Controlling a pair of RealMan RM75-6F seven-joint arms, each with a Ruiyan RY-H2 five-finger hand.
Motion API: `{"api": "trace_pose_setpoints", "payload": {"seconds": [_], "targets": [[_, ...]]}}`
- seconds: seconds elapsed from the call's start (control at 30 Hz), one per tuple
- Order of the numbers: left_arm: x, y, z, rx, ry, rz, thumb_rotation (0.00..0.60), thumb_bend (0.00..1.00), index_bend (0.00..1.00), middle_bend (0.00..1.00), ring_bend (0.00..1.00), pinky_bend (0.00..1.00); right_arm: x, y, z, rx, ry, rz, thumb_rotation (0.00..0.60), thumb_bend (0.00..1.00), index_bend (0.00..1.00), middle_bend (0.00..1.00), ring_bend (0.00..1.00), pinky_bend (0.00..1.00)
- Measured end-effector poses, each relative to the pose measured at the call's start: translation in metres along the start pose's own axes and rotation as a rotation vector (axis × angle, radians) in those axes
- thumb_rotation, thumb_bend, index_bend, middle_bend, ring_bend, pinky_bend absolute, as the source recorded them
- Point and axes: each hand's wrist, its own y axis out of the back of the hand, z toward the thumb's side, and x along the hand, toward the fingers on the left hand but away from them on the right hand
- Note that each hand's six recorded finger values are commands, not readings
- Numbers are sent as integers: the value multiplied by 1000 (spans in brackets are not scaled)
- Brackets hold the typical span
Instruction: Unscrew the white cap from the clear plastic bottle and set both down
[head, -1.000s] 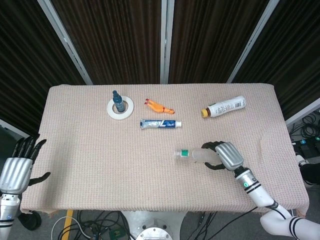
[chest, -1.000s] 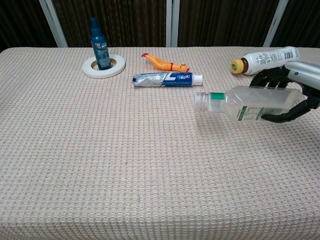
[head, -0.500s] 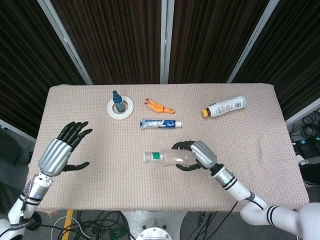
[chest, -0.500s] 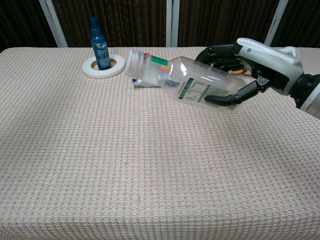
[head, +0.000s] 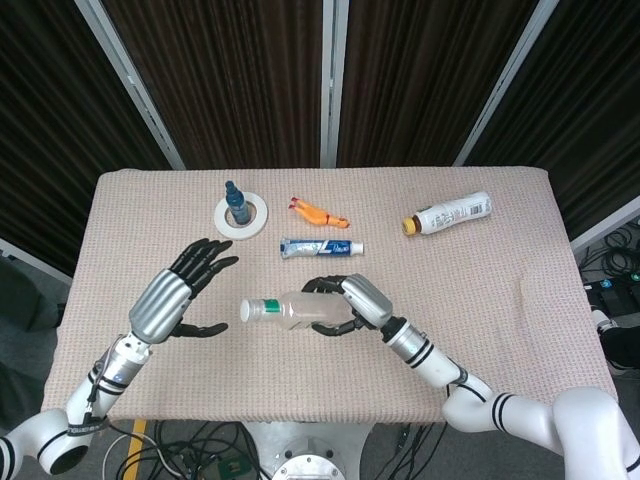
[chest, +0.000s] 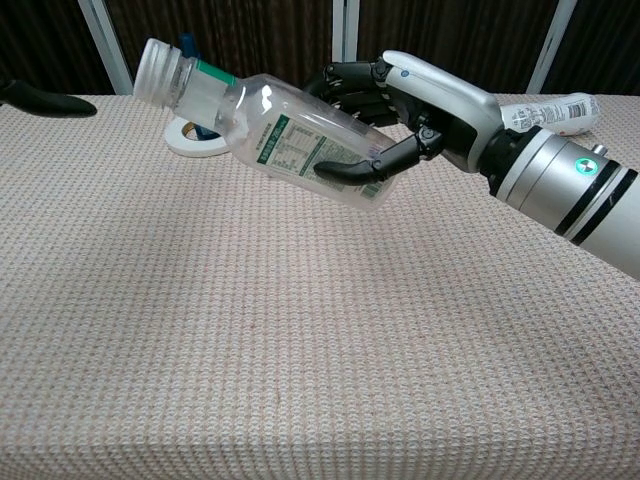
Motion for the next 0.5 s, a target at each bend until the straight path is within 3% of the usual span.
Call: {"api": "trace_pose_setpoints", "payload": {"seconds": [0.5], "targets": [[7, -1, 12, -14, -29, 18, 600, 0, 120, 0, 0, 0, 0, -5, 7, -20, 18, 13, 600, 409, 709, 577, 448, 545]]}}
